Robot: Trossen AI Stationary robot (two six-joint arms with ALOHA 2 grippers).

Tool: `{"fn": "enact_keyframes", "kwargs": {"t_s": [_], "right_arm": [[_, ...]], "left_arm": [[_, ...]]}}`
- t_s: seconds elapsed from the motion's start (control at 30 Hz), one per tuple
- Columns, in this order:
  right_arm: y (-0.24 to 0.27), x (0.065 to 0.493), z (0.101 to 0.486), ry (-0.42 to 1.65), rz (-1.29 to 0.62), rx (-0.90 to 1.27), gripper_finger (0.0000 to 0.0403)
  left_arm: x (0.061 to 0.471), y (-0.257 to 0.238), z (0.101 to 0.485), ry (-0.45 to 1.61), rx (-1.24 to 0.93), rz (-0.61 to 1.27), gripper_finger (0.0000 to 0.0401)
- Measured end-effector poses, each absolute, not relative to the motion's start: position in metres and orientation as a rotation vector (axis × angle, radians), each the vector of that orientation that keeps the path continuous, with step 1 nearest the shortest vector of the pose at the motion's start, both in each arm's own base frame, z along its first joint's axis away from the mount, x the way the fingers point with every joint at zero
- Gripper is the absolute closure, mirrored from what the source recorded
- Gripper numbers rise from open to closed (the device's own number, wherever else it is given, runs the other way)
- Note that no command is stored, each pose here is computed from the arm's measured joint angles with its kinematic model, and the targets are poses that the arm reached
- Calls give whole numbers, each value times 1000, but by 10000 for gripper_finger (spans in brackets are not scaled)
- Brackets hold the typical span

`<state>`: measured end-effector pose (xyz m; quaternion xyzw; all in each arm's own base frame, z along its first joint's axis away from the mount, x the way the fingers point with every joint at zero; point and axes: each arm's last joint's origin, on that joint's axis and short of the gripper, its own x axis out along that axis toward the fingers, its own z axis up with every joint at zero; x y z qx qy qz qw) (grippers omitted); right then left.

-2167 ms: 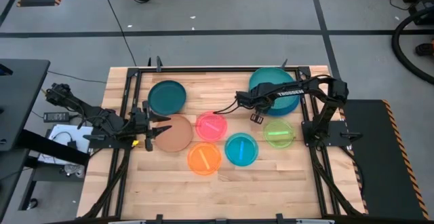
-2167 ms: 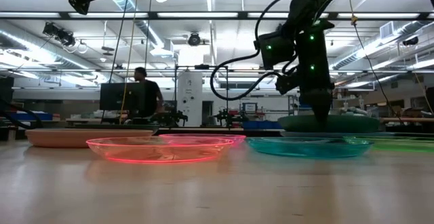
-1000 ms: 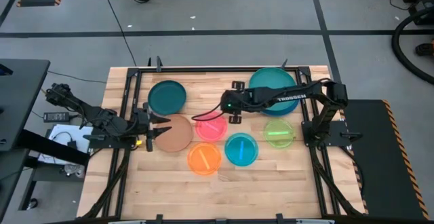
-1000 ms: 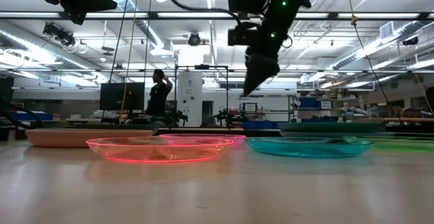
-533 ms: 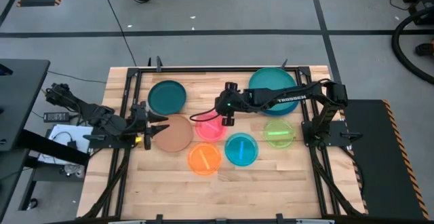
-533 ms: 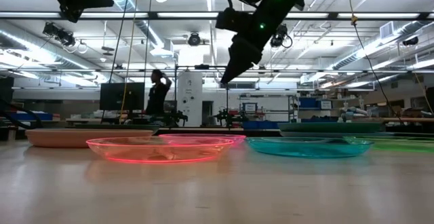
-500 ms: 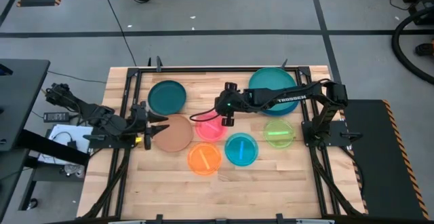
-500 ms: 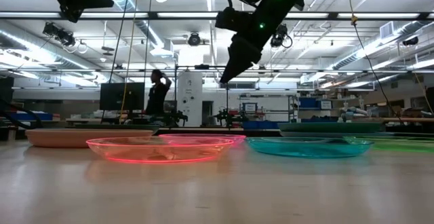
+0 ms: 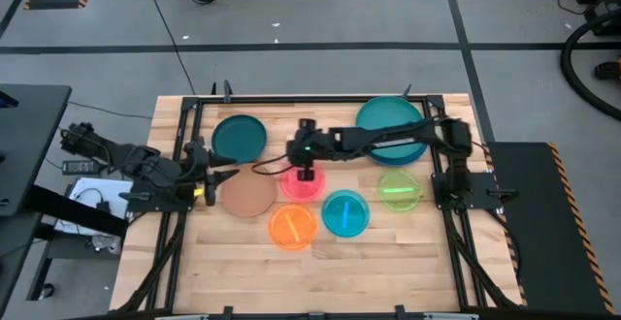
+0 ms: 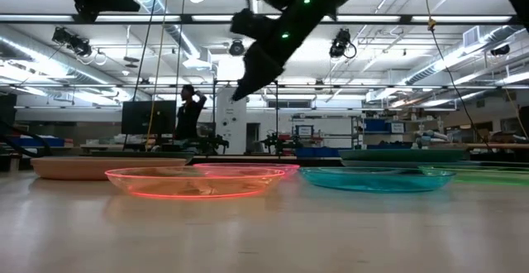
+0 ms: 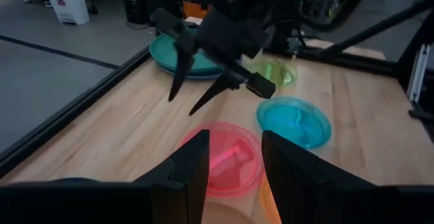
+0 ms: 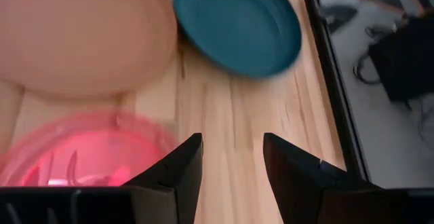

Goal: Stack plastic plates
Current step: Stack the dark green plate on top of the green plate

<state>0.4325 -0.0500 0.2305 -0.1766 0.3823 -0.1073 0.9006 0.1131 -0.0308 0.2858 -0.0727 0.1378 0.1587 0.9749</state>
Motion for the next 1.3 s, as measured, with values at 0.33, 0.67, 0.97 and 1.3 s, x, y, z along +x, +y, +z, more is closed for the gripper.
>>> {"fn": "enact_keyframes", "kwargs": {"t_s": [0.33,0.67,0.97,1.3], "right_arm": [[-59,487,210,797,-50,-511,238],[-74,527,179,753,11,-557,238],[-90,551,165,838,-33,-594,238],[-93,559,149,927,-23,-629,238]], "left_arm": [[105,-31,281,379,-113,306,259],[105,-33,279,397,-217,277,259],[100,-31,271,484,-303,300,259],[100,-31,270,485,-303,301,259]]}}
